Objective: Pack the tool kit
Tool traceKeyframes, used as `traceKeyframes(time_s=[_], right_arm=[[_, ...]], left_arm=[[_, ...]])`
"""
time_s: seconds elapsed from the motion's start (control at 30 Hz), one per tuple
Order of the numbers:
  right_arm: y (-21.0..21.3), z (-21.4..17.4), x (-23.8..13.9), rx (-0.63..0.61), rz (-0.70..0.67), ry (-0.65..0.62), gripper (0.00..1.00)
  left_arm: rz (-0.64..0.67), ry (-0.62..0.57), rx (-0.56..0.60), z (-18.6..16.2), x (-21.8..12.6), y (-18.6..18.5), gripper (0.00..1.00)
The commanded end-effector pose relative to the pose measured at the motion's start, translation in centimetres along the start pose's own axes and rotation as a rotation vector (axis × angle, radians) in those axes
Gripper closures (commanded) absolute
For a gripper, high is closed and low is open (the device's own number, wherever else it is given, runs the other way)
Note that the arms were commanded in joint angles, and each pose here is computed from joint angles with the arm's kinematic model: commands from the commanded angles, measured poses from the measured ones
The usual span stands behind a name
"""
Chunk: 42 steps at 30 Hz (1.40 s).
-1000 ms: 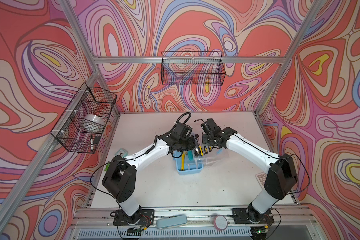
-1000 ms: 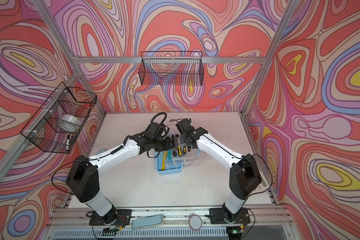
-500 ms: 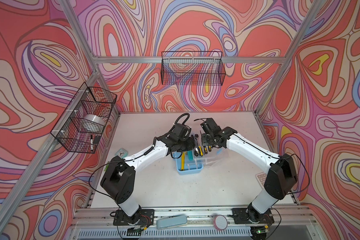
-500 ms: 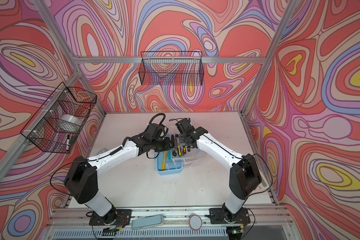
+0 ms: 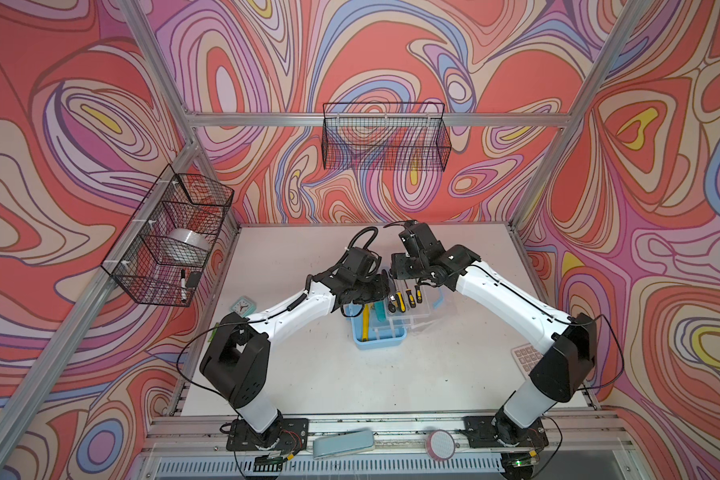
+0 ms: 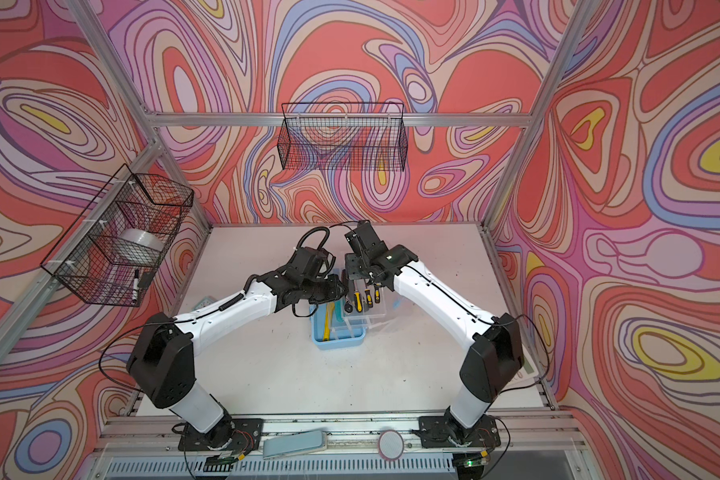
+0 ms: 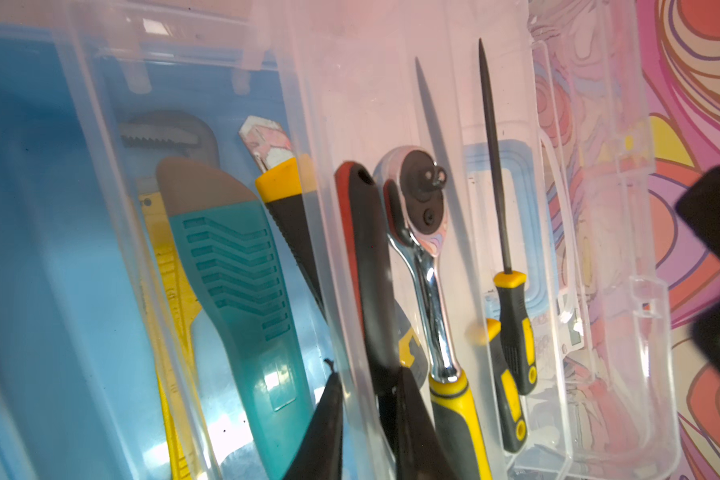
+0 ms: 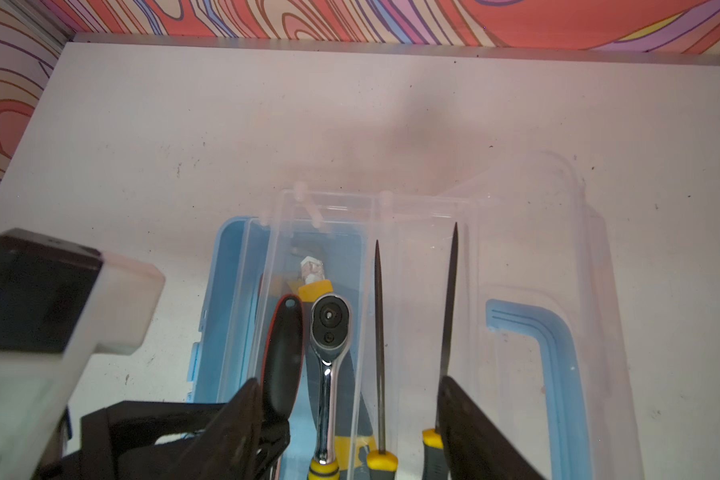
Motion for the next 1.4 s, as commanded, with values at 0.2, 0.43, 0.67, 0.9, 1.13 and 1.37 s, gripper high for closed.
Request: traceKeyframes(time_s=[0.2,0.43,0.67,0.9,1.13,1.37], right_arm=[[-5.3,-0.7,-3.7,0.034,-0.046,-0.073,0.17],[-9.6,-3.1,-4.0,0.125,-0.026,-0.071,0.11],[-12.3,-6.3,-2.1,0.241,0.051,-0.041,0.07],[-11.9,-8.3,-0.5,0.306,0.16,-0.03,0.06],[-10.7,-8.6,0.1,0.356,0.284,-0.057,0.07],[-9.4,-8.1,-0.1,0.386,0.402,-0.097,0.11]], left_arm=[[0.291,0.083,-0.038,-2.0,2.3,7.4,0.88],[0.288,0.076,-0.04,-1.9,2.2,7.4,0.89],[0.29,0.074,-0.042,-1.9,2.1,7.5,0.89],[0.289,0.072,-0.042,-1.9,2.0,7.6,0.89],[0.283,0.063,-0.046,-1.9,1.9,7.7,0.89],[0.278,0.061,-0.048,-1.7,1.8,7.7,0.89]])
Point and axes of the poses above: each gripper's point midway between its finger pads, its own x axis out along the fingers, its own y axis along the line the jaws close on, z = x × y, the point moved 7 cm from there along -x, back along the fingers, and after that the axes turned 13 degrees about -x, right-handed, at the moved point
